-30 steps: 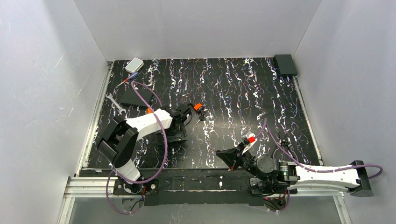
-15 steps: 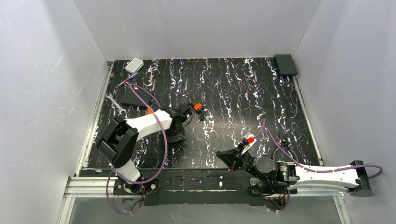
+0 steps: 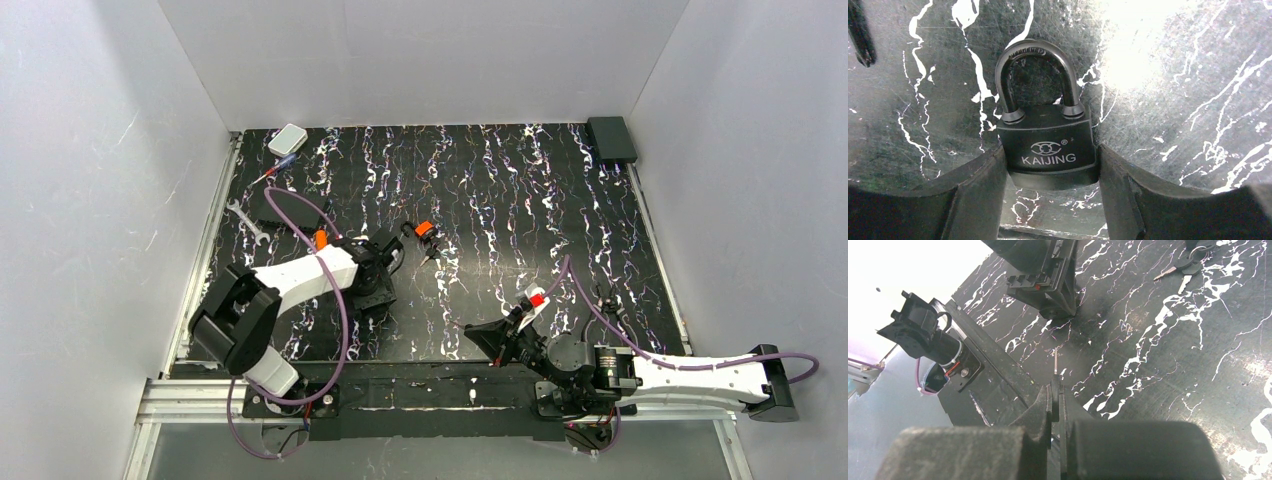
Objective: Unlock with the key
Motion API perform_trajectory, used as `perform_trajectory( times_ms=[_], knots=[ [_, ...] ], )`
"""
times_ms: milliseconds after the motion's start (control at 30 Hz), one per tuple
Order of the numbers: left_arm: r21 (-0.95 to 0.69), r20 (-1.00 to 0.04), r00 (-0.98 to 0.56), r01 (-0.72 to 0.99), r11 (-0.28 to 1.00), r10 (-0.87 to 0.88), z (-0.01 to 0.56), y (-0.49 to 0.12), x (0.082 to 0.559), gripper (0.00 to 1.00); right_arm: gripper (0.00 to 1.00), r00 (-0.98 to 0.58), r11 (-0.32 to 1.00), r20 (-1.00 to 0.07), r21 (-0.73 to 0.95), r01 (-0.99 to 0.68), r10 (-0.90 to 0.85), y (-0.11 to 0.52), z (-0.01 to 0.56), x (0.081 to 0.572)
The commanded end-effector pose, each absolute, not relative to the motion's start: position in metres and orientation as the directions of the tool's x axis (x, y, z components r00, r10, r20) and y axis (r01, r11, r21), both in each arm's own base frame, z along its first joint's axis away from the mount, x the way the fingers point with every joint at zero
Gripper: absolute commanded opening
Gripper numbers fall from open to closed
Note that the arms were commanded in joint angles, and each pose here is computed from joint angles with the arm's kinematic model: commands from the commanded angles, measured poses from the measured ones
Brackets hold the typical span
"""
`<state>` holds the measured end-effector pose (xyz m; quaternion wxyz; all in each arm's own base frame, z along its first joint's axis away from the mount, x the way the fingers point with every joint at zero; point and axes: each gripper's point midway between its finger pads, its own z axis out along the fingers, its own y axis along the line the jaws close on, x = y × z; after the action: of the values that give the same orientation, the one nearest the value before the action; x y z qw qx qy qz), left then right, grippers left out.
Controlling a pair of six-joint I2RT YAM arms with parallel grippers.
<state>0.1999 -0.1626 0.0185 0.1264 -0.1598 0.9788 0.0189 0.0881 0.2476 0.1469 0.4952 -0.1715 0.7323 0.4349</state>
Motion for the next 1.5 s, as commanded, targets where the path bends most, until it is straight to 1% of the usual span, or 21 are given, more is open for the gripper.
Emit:
perform_trajectory(
  times_ms=[0,233,433,633,733,867,1000,1133,1200,1367,1467],
  knots=[
    [-0.145,-0.304,-0.89,-0.308,0.94,-0.339,0.035,-0.173,0.206,0.0,0.01,-0.455,0.537,-0.859,0.505,-0.676,0.234,0.251,0.162,0.088],
    [-0.346,-0.316,-0.848,-0.315,0.884,-0.426,0.057,-0.187,0.202,0.0,0.01,-0.467,0.523,-0.846,0.528,-0.669,0.257,0.26,0.164,0.088],
    [-0.511,-0.303,-0.802,-0.318,0.798,-0.514,0.073,-0.197,0.201,0.0,0.01,-0.478,0.504,-0.837,0.544,-0.67,0.268,0.269,0.166,0.086],
    [-0.65,-0.209,-0.774,-0.347,0.677,-0.598,0.067,-0.212,0.195,0.0,0.01,-0.489,0.502,-0.831,0.552,-0.666,0.266,0.274,0.164,0.085],
    [-0.662,-0.161,-0.792,-0.356,0.659,-0.589,0.061,-0.219,0.189,0.0,0.01,-0.497,0.5,-0.826,0.558,-0.662,0.265,0.276,0.162,0.084],
    [-0.644,-0.142,-0.807,-0.364,0.673,-0.573,0.05,-0.222,0.187,0.0,0.01,-0.504,0.499,-0.823,0.563,-0.659,0.264,0.278,0.16,0.084],
    [-0.677,-0.117,-0.797,-0.372,0.635,-0.592,0.047,-0.227,0.188,0.0,0.01,-0.508,0.498,-0.819,0.569,-0.654,0.268,0.279,0.159,0.084],
    [-0.671,-0.088,-0.794,-0.398,0.625,-0.601,0.044,-0.23,0.188,0.0,0.01,-0.521,0.505,-0.803,0.59,-0.63,0.288,0.279,0.154,0.086],
    [-0.666,-0.08,-0.794,-0.408,0.625,-0.603,0.042,-0.232,0.188,0.0,0.01,-0.533,0.516,-0.79,0.606,-0.606,0.302,0.28,0.148,0.088],
    [-0.659,-0.059,-0.785,-0.433,0.615,-0.617,0.04,-0.236,0.191,0.0,0.01,-0.567,0.583,-0.734,0.662,-0.472,0.374,0.274,0.122,0.102],
    [-0.655,-0.046,-0.782,-0.446,0.61,-0.621,0.038,-0.238,0.191,0.0,0.01,-0.574,0.59,-0.711,0.684,-0.43,0.406,0.275,0.112,0.106]
  ],
)
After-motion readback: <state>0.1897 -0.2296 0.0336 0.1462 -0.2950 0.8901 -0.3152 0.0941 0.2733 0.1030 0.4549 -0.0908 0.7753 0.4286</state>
